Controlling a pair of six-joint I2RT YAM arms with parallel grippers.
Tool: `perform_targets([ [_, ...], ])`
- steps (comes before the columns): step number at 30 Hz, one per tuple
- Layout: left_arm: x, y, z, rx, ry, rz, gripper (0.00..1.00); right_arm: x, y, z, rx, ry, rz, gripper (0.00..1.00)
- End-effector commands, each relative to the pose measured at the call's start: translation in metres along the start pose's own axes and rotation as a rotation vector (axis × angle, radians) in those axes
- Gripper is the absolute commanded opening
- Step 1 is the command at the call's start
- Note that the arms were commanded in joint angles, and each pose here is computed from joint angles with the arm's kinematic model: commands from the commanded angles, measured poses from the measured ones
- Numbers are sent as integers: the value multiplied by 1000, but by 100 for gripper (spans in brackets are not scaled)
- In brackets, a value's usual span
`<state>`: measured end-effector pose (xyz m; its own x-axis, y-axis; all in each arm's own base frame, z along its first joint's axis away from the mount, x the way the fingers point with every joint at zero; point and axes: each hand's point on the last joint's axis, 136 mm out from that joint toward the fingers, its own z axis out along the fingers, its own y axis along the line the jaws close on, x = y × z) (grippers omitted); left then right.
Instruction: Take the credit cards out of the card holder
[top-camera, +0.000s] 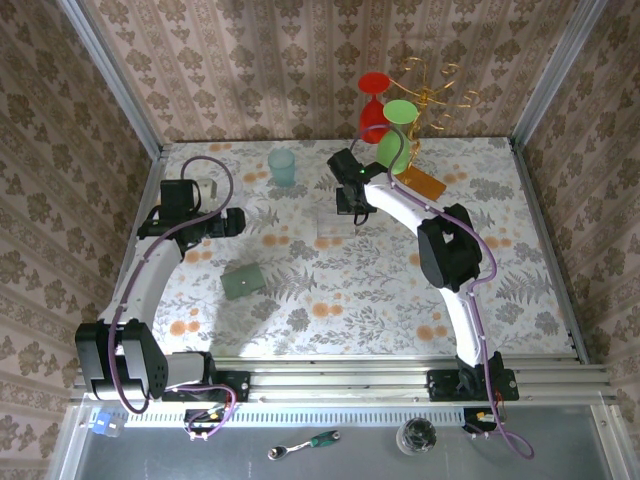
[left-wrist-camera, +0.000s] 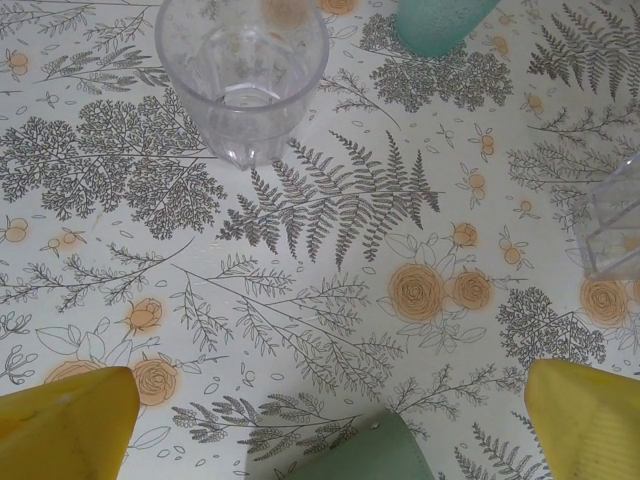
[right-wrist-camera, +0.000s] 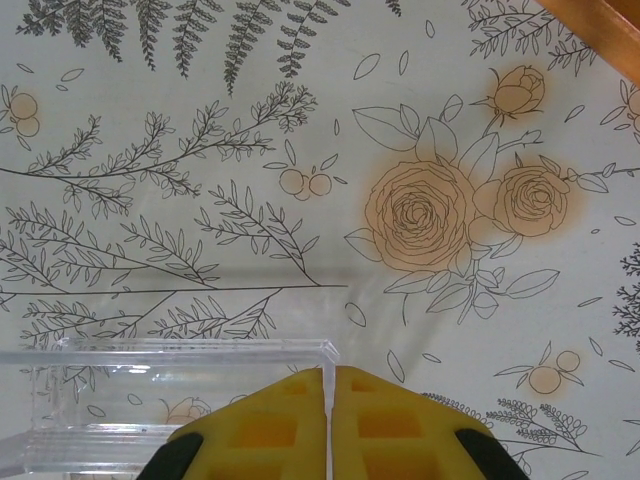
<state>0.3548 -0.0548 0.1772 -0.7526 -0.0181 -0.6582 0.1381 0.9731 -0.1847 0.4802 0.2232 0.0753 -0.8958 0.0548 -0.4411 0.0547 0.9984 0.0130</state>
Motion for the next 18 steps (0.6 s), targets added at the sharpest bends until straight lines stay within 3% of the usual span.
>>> perform_targets([
  [1,2,0,2,12,9,-13,100,0,0,3,-3,12,-1,10],
  [18,2,0,0,11,6,-14,100,-5,8,-3,-45,-8,-7,15],
])
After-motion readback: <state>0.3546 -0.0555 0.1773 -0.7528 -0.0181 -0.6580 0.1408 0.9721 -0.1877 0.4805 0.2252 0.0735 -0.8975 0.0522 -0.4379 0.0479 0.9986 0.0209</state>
